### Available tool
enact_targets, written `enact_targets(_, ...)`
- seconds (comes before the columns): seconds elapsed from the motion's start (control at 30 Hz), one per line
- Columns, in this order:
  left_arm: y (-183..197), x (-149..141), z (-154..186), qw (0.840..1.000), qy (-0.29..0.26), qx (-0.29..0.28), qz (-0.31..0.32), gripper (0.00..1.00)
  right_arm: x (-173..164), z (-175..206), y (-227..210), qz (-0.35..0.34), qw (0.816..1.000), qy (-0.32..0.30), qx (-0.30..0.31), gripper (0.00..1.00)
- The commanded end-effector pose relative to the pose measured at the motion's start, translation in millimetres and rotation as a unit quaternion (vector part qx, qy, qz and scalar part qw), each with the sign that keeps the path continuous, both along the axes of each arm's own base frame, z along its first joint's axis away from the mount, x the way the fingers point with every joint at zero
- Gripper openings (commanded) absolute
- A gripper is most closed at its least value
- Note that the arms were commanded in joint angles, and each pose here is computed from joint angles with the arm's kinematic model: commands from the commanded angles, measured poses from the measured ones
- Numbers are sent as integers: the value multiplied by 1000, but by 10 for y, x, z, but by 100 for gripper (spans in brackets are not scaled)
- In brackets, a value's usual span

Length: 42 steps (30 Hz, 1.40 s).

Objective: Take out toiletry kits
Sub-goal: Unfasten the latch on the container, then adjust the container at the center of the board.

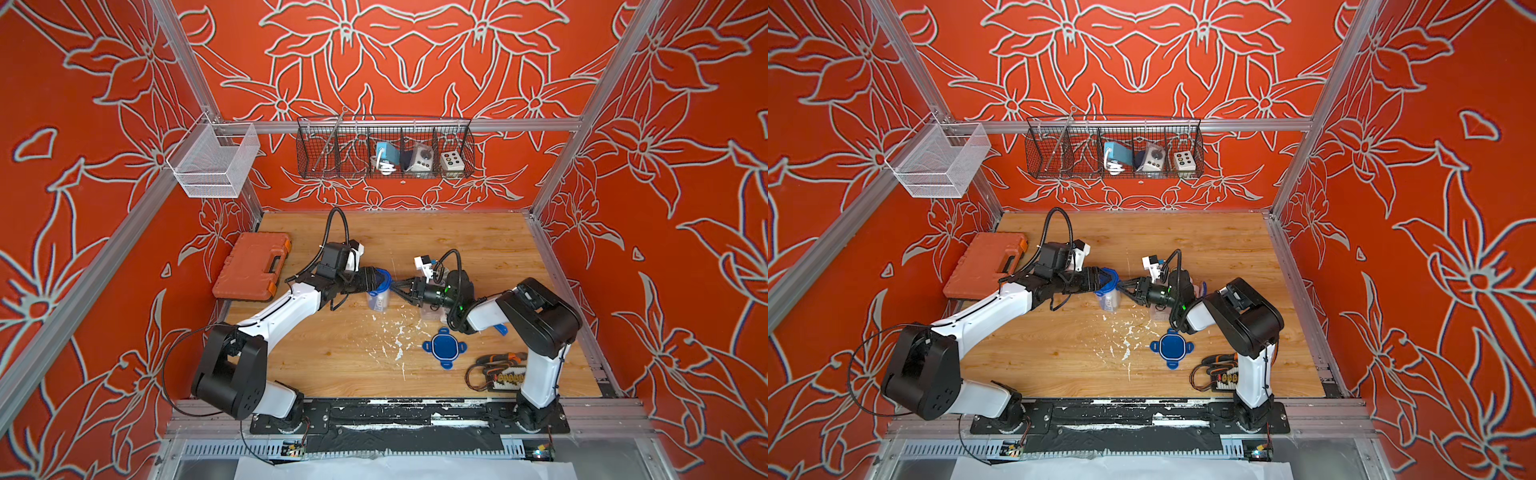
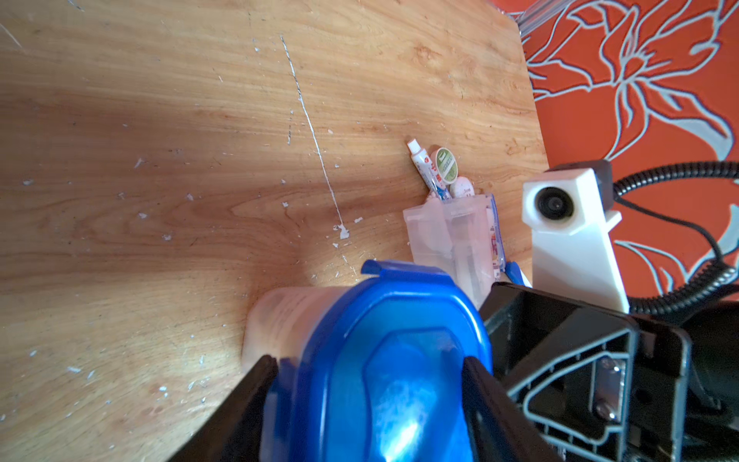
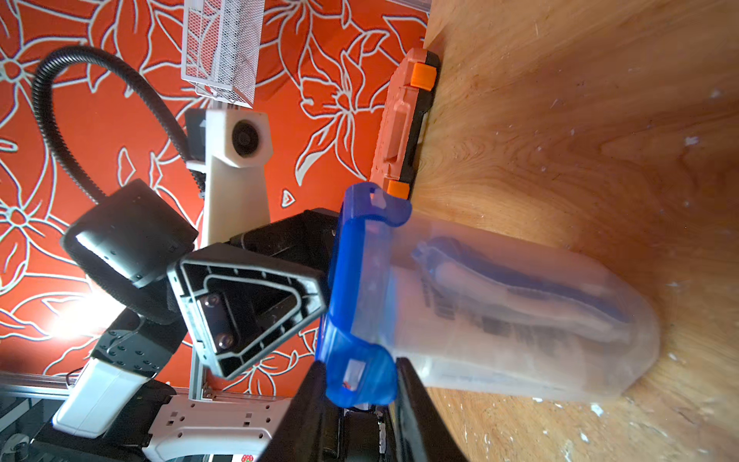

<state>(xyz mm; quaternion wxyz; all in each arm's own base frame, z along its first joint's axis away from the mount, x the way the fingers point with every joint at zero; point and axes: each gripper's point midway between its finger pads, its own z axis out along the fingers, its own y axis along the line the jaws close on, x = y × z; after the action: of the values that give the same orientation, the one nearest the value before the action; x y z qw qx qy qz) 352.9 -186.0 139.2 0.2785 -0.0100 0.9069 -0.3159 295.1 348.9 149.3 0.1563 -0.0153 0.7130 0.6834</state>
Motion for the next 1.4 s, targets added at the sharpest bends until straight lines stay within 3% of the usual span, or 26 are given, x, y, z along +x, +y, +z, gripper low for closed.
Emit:
enact_targets(0.0,481,-529,-980,978,162,117,61,63,-39,243,-84,9,999,-32,36,29)
enact_targets(0.2,516,-628,-1126,974,179,122,64,62,-90,396,-124,20,998,-49,32,30)
enact_targets(0.27,467,-608,-1057,977,173,106,62,64,-102,294,-146,15,999,-37,1,35)
enact_targets(0.33,381,-542,-892,983,157,82,56,68,-99,-4,-212,-1,997,5,-79,39)
enact_targets(0.4,275,-446,-671,988,134,56,44,72,-161,-387,-403,-18,975,45,-217,41)
enact_targets(0.43,214,-396,-541,991,122,44,38,73,-216,-458,-502,-21,959,35,-279,42)
enact_targets(0.63,-5,-178,57,997,69,-6,22,78,-431,-307,-794,-20,891,-62,-449,56)
enact_targets(0.77,6,-88,287,999,41,0,25,85,-485,-185,-735,0,871,-105,-479,60)
enact_targets(0.83,30,-36,380,999,24,12,24,98,-487,-166,-666,13,858,-123,-499,61)
enact_targets(0.87,38,-15,417,999,15,17,23,99,-477,-158,-640,15,852,-129,-507,61)
enact_targets(1.03,146,115,443,999,-8,39,35,99,-378,-136,-394,23,843,-145,-518,61)
enact_targets(1.37,167,96,135,999,21,47,16,92,-45,-77,-258,-13,821,-153,-550,60)
